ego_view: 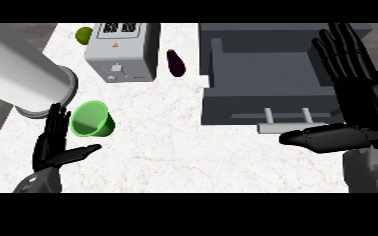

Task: Pick up the cup, place it into the drawer and close the drawer

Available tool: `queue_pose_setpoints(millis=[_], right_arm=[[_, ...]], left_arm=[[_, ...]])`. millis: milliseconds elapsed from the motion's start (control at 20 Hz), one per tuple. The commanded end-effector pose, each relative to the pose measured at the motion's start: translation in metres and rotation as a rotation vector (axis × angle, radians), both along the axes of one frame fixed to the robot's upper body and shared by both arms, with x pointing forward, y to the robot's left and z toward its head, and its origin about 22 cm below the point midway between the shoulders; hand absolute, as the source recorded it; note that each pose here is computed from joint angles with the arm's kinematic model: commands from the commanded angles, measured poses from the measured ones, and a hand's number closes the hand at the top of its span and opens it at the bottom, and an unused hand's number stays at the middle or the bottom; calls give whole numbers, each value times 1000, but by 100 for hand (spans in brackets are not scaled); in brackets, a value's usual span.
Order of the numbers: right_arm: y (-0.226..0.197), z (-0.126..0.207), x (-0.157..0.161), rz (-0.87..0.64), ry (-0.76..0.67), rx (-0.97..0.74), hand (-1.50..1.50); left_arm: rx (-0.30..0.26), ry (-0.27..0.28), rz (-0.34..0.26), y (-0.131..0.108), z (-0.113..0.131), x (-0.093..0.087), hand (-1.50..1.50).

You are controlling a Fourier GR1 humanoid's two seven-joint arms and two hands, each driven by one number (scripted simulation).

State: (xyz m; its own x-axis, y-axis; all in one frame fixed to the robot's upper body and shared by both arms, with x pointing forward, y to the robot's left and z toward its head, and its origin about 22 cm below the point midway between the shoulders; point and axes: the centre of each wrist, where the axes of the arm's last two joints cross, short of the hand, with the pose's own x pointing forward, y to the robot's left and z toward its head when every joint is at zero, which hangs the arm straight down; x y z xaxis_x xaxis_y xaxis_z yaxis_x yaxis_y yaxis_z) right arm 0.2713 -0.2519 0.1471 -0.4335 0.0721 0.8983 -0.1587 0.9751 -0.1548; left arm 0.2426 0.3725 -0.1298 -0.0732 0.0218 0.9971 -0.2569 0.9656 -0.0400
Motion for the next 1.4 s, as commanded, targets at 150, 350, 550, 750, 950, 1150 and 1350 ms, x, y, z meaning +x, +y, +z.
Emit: queue_pose_setpoints(millis=[150,350,550,750,950,1150,1350], right_arm=[[-6,-6,-14,13,0,4,-150],[-15,14,-8,20,8,-18,-150],[-3,5,-4,10,-13,-5,-150],[1,9,5,21,-9,-30,-150],[-1,0,5,19,4,-25,-150],[0,-8,8,28,12,6,-150],[-16,0,4,11,15,-22,-150]], left_arm=[[-21,-48,6,9,-12,-16,-150],[-2,-42,-11,-10,-13,-1,-150],[-5,-56,-10,-2,-5,5,-150],[-13,-70,-27,-7,-11,1,-150],[-42,-71,-53,-12,-9,7,-150],[-134,-126,-132,-16,8,34,-150],[-99,-230,-144,-30,-9,16,150]])
